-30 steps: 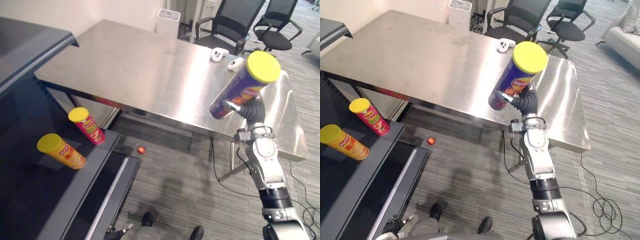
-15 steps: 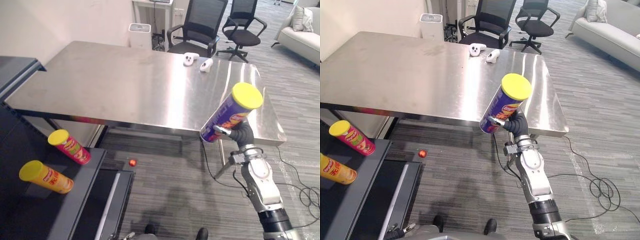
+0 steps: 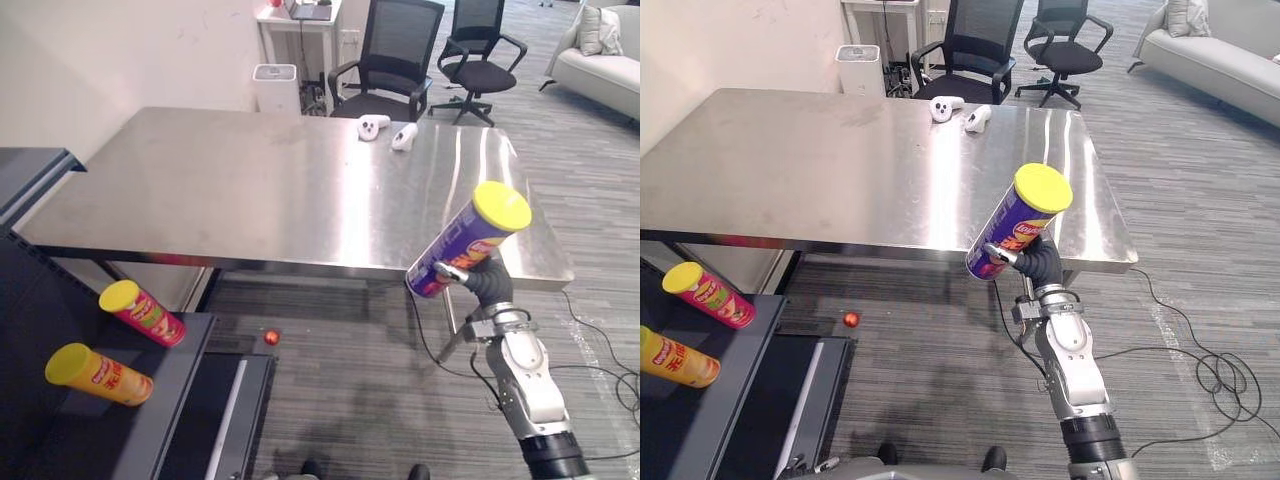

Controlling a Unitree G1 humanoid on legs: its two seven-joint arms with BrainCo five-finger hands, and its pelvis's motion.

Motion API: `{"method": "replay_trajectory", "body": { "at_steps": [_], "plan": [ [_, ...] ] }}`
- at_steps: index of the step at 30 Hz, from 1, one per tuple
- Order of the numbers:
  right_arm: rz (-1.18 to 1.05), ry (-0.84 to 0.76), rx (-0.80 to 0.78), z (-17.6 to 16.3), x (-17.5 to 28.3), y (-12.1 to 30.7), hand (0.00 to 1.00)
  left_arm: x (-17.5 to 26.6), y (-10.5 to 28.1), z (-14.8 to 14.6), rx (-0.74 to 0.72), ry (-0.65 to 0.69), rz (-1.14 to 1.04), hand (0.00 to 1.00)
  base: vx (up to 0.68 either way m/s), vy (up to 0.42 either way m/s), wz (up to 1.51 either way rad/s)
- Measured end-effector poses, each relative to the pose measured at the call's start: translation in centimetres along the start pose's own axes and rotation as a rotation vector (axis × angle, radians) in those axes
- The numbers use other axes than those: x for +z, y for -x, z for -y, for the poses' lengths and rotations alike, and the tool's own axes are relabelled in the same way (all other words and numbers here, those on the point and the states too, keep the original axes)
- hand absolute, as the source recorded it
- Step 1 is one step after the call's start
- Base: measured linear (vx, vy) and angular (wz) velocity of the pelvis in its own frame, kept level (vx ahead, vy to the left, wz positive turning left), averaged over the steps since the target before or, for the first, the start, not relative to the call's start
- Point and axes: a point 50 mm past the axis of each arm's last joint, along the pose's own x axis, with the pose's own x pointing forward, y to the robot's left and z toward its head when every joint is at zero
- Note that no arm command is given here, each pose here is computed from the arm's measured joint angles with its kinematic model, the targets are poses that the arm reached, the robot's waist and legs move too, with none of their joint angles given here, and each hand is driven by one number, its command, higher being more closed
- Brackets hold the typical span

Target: Put the gum and the chips on the shelf.

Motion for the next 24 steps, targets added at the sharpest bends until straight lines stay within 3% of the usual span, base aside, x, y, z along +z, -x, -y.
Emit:
{"method": "replay_trajectory", "body": {
  "at_steps": [7,24],
  "plan": [
    [0.001,0.057,-0.150,2.5,0.1,0.1,1.00,0.6,0.0,0.4,0.011,-0.168,0.040,0.00,-0.01,-0.011,0.02],
    [0.012,0.074,-0.142,2.4,0.3,-0.5,1.00,0.5,-0.1,-0.1,0.026,-0.177,0.028,0.00,-0.02,-0.005,-0.01]
  ]
}}
